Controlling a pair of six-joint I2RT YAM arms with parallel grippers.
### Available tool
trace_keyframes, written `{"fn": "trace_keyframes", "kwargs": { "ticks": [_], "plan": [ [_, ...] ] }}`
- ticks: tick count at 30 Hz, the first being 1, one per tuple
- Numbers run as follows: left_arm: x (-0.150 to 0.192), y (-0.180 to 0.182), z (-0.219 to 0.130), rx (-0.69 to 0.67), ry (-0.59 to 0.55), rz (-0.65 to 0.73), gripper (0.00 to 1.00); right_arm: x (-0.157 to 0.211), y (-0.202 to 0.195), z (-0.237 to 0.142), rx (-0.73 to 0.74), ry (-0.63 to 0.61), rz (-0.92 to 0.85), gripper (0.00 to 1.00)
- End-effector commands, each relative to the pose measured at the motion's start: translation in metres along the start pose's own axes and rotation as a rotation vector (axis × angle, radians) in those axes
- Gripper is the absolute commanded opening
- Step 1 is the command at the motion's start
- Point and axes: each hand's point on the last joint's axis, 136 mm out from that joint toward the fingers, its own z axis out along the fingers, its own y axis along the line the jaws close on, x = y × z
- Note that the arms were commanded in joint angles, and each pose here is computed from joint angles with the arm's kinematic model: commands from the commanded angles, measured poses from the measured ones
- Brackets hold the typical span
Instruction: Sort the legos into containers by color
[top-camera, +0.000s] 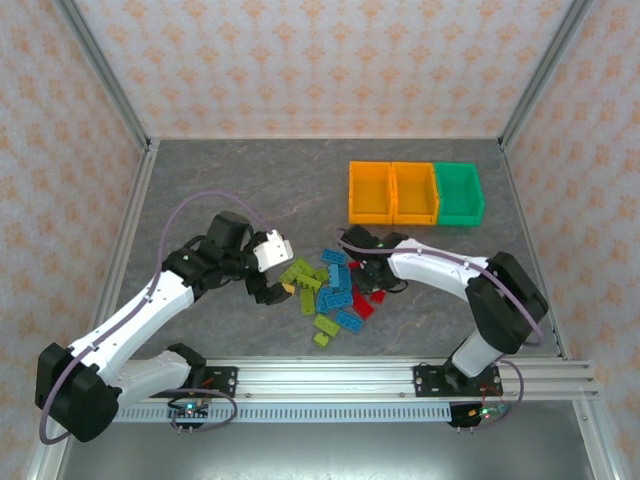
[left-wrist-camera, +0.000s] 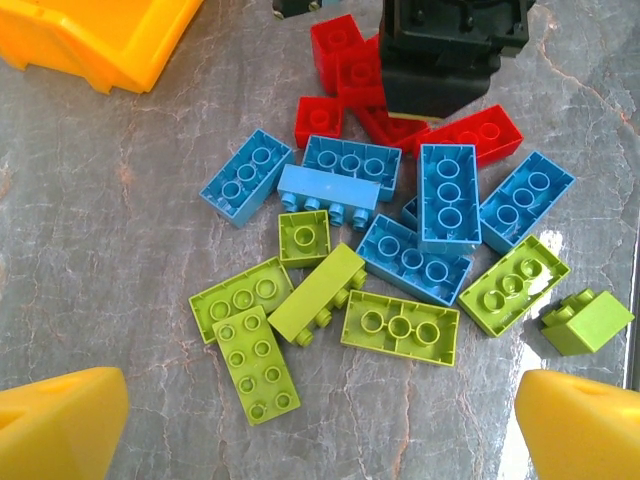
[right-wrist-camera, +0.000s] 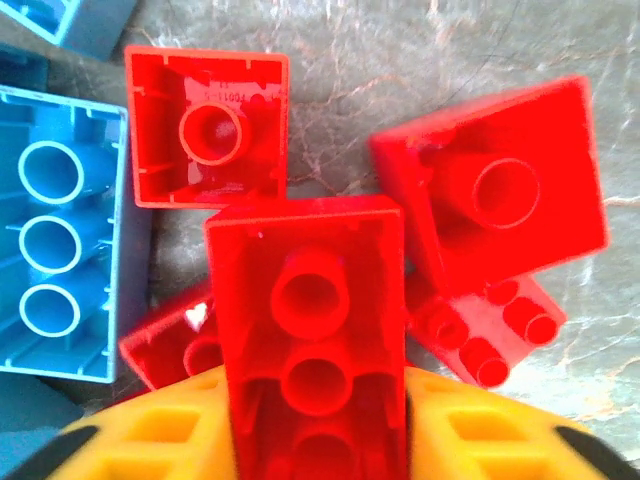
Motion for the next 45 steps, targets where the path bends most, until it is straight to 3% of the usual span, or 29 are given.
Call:
{"fn": "trace_keyframes", "kwargs": {
  "ticks": [1, 6, 11, 17, 24, 30, 37, 41, 45],
  "plan": [
    [-0.001, -0.003, -0.002, 0.001, -0.021, 0.026, 1.00, -0.020, -0.003, -0.034, -0.017, -0.139, 0.033, 0.26],
    [-0.004, -0.001, -0.003, -0.008, -0.032, 0.029, 1.00, -0.050, -0.032, -0.097, 0.003, -0.401, 0.129, 0.24],
    [-0.011, 0.001, -0.006, -0.023, -0.067, 0.022, 1.00, -0.096, -0.129, -0.141, 0.128, -0.563, 0.381, 0.24],
    [-0.016, 0.009, -0.013, -0.091, -0.095, 0.004, 1.00, -0.145, -0.247, -0.102, 0.227, -0.494, 0.627, 0.24],
    [-0.019, 0.025, -0.025, -0.214, -0.114, -0.004, 1.00, -0.181, -0.309, -0.031, 0.247, -0.362, 0.752, 0.25],
    [-0.022, 0.037, -0.026, -0.269, -0.130, -0.066, 1.00, -0.187, -0.318, -0.002, 0.224, -0.267, 0.777, 0.38],
    [-0.023, 0.059, -0.024, -0.342, -0.119, -0.233, 1.00, -0.181, -0.317, -0.050, 0.229, -0.343, 0.826, 0.49],
    [-0.027, 0.077, -0.024, -0.373, -0.093, -0.447, 0.97, -0.173, -0.307, -0.080, 0.183, -0.387, 0.852, 0.55],
    [-0.022, 0.093, -0.022, -0.442, -0.036, -0.801, 0.86, -0.150, -0.279, -0.109, 0.069, -0.373, 0.893, 0.55]
  ]
}}
